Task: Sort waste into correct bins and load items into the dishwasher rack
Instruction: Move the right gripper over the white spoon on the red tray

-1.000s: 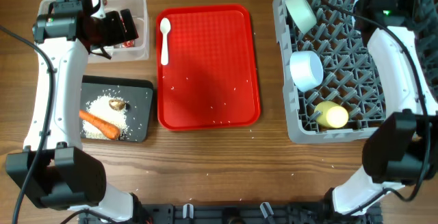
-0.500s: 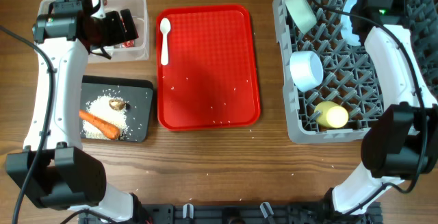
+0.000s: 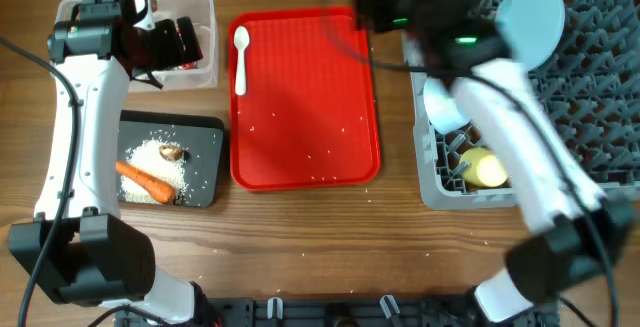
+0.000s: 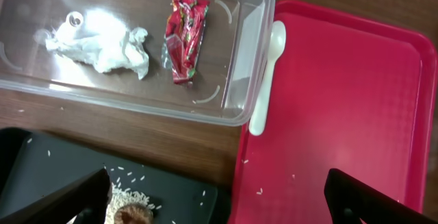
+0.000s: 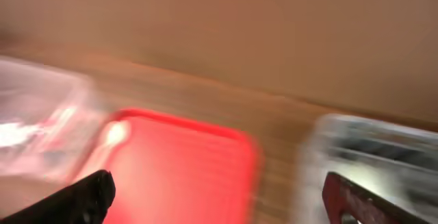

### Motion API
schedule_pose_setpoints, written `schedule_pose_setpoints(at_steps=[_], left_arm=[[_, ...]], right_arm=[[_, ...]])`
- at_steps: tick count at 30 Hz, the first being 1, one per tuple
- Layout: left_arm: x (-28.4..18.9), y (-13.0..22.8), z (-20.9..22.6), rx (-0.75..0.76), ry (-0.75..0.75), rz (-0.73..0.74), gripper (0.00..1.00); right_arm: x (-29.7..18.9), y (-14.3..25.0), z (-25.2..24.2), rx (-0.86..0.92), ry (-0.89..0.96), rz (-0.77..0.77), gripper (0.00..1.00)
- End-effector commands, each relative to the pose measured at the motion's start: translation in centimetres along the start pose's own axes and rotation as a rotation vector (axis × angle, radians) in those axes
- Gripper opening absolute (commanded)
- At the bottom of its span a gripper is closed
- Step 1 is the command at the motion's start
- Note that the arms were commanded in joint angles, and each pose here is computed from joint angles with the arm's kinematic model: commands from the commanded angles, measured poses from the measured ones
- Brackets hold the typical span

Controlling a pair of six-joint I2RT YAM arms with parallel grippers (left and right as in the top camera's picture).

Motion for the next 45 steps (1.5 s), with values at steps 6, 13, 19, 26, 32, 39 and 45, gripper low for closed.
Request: schedule_pose_setpoints(at_steps=[6, 13, 19, 26, 32, 39, 45], left_arm=[[0.1, 0.6, 1.1, -0.064, -0.022, 0.053, 1.0], [0.2, 0.7, 0.8, -0.058, -0.019, 0.056, 1.0], [0.1, 1.2, 1.6, -0.06, -0.094, 0.079, 1.0], [0.1, 1.3, 1.9, -0.06, -0.116, 0.08, 1.0], [0.0, 2.0, 2.0, -0.062, -0.128, 0.119, 1.0], [-0.1, 2.5, 2.1, -0.064, -0.136, 0.151, 1.0], [-0.1, 2.6, 2.2, -0.064, -0.138, 0.156, 1.0]], right_arm=[[11.9, 5.1, 9.7, 0.167, -0.3, 0.169, 1.0], [13.8, 6.1, 10.4, 0.241, -0.363, 0.177, 1.0], [8.1, 6.4, 10.3, 0.106, -0.414, 0.465, 1.0], [0.2, -3.9, 7.6, 0.151, -0.286, 0.092, 1.0], [9.2, 1.0, 14.6, 0.162, -0.339, 0.181, 1.0], [16.9, 6.8, 16.0, 0.277, -0.296, 0.227, 0.94], [20.8, 13.1, 17.2, 0.283, -0.182, 0.325, 0.93]])
Point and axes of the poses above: each gripper's point midway between its finger pads, its own x axis out along the fingers, its own z axis along the line the jaws close on, y = z × x, the point moved 8 cm from there along -x, back along the fingers, and after that the axes turned 4 degrees about -x, right-handed, at the moved point
